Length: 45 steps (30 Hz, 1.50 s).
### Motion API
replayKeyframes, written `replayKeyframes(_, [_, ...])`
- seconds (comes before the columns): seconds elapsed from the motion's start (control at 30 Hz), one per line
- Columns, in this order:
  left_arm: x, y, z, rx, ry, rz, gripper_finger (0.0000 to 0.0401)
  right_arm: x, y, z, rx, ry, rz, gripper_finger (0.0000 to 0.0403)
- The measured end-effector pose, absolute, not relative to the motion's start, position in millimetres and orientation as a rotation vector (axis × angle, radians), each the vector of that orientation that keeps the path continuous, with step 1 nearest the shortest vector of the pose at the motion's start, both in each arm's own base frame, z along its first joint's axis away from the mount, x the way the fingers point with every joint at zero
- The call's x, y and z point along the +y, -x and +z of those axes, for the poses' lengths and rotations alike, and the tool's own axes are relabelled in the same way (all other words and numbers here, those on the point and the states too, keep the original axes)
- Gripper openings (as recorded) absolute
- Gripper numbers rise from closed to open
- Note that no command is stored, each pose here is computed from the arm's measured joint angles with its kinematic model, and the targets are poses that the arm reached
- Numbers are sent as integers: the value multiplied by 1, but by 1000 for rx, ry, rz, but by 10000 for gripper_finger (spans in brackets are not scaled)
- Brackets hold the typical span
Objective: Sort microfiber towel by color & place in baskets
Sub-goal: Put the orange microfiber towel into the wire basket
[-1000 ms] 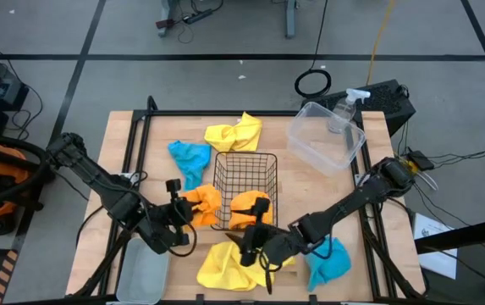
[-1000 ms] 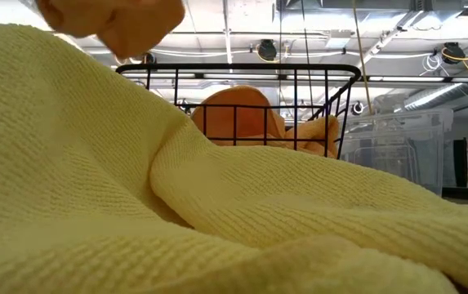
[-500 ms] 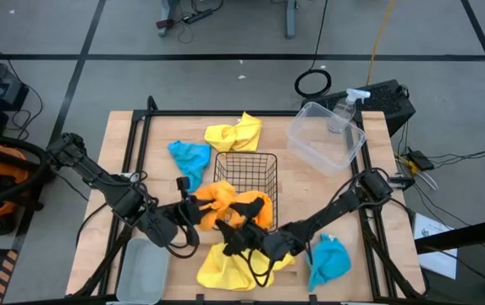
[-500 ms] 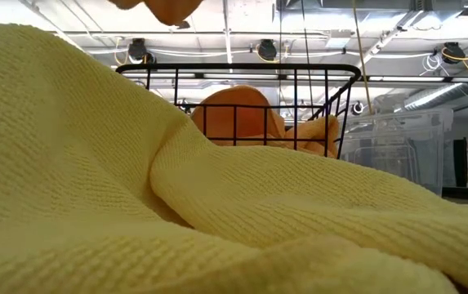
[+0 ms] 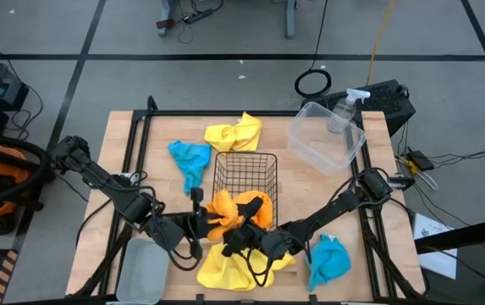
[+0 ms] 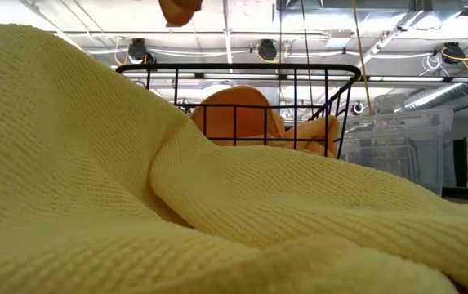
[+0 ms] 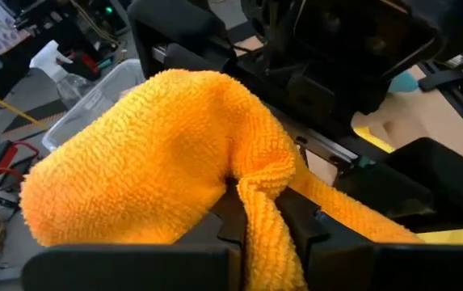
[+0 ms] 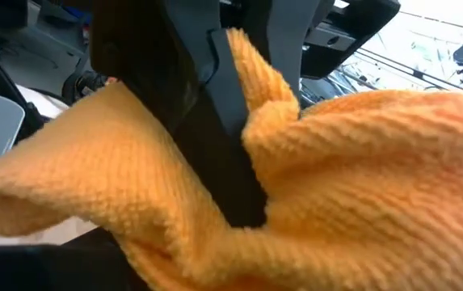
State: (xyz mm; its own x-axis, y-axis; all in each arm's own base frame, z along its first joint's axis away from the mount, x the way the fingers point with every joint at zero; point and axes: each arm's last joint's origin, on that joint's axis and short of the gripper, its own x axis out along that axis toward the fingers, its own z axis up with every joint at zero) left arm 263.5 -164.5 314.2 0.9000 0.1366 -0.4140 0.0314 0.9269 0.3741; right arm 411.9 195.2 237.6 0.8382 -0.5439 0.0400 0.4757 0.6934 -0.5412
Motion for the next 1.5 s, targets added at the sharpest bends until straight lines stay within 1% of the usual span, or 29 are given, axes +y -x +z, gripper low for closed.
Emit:
replayKeyframes(0.13, [-164,-263,314,456,-391,66,36,203,-405,237,160,574,-635,251])
replayKeyframes(0.23, [-163,-262,313,464,-406,87,36,215,-397,235,193,593,-672,246])
replayKeyframes(0.33, [-162,-261,311,478,-428,119,36,230,-387,235,214,614,-695,263])
replayKeyframes(0.47, [-159,-262,311,479,-430,139,36,245,-376,236,214,635,-669,302])
replayKeyframes(0.63, [-160,-262,309,502,-420,86,36,252,-372,236,236,716,-645,342])
replayKeyframes(0.77, [-161,-262,309,508,-414,43,36,245,-378,236,220,732,-607,352])
replayKeyframes(0.9, [-163,-262,308,516,-459,-28,36,232,-389,235,195,699,-566,352])
replayKeyframes(0.97, [-163,-262,308,519,-465,-56,36,227,-393,232,200,686,-552,346])
replayKeyframes(1.03, [-164,-262,308,517,-461,-61,36,223,-396,230,209,673,-547,326])
replayKeyframes(1.1, [-164,-263,309,508,-454,-58,41,220,-397,229,213,659,-554,295])
replayKeyframes(1.2, [-164,-263,309,503,-447,-57,68,217,-399,228,217,653,-563,237])
replayKeyframes(1.3, [-164,-263,309,502,-420,-53,119,217,-399,228,219,653,-568,176])
replayKeyframes(1.5, [-166,-261,310,498,-408,-25,246,220,-395,228,247,688,-613,57])
